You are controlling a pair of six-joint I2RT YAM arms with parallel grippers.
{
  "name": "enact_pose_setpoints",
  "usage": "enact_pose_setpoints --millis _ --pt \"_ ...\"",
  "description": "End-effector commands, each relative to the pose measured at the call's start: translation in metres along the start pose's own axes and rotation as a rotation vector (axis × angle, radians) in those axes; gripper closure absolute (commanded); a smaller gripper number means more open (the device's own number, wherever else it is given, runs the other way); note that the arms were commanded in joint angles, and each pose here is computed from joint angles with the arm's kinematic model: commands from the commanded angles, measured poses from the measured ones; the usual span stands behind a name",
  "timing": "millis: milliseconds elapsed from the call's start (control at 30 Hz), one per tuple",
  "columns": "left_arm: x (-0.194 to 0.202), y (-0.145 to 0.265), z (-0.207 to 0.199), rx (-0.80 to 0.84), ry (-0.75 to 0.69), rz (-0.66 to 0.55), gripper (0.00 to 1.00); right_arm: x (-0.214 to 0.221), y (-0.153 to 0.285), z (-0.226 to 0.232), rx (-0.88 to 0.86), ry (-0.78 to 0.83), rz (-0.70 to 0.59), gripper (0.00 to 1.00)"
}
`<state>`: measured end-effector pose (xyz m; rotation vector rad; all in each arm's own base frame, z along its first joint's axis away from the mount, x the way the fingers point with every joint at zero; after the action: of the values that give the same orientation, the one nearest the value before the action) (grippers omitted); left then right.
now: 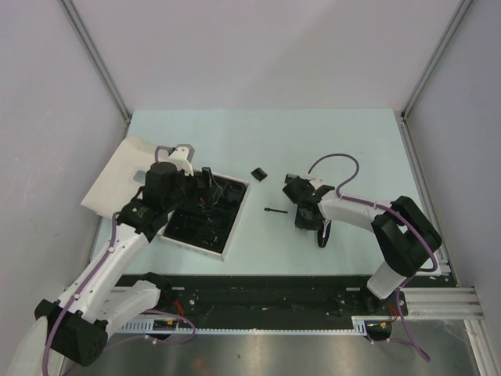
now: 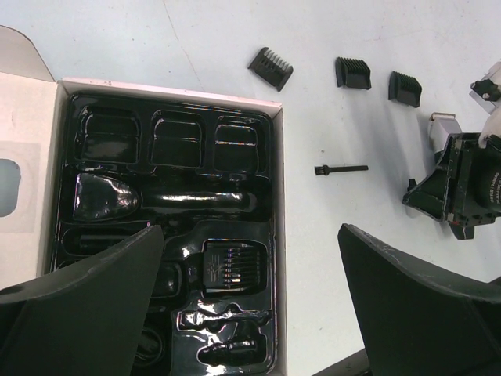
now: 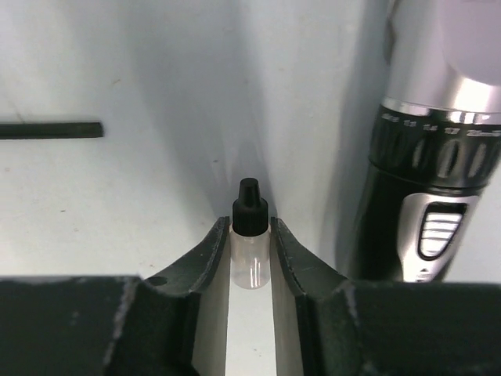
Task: Sort the hair-cutting tools
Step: Pick up the haircut tool at the center of the board, then place the haircut tool in the storage box.
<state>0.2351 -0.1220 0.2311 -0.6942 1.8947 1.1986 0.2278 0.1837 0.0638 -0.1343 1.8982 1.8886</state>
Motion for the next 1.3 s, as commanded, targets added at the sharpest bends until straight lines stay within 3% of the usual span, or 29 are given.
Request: enact_pose_setpoints --millis 0,133,400,667,867,1267 --pt "-0.017 0.013 0.002 -0.023 -0.027 -0.067 0.00 -0.009 0.014 0.024 -0.138 0.057 -0.074 0.80" --pt "-0.019 0.018 0.003 -0.038 -0.019 -0.073 0.00 -0.018 0.044 0.055 -0.348 0.168 -0.141 0.84" --pt "-0.039 0.036 0.020 -0.161 0.032 -0.079 0.00 -0.015 0.123 0.137 -0.770 0.604 -0.336 0.79" --pt "-0.053 0.067 0.055 -0.422 0.094 -0.078 0.00 0.057 0.145 0.204 -1.082 0.983 -0.318 0.73" --pt "-0.055 0.083 0.065 -0.492 0.091 -0.095 0.00 0.096 0.132 0.236 -1.072 1.150 -0.337 0.74" --pt "-0.038 0.080 0.083 -0.540 0.113 -0.022 0.00 0.104 0.115 0.250 -0.981 1.230 -0.406 0.73"
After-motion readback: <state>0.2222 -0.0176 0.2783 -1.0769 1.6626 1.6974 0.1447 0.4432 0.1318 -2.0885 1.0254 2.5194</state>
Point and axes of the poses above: each gripper's point midway between its finger pads, its own y axis back along the fingers, its own z axis along the line the jaws close on, x = y × z, the point moved 5 cm from there along y, back along the fingers, and after that the axes turned 3 degrees about -y, right-handed, at the moved point
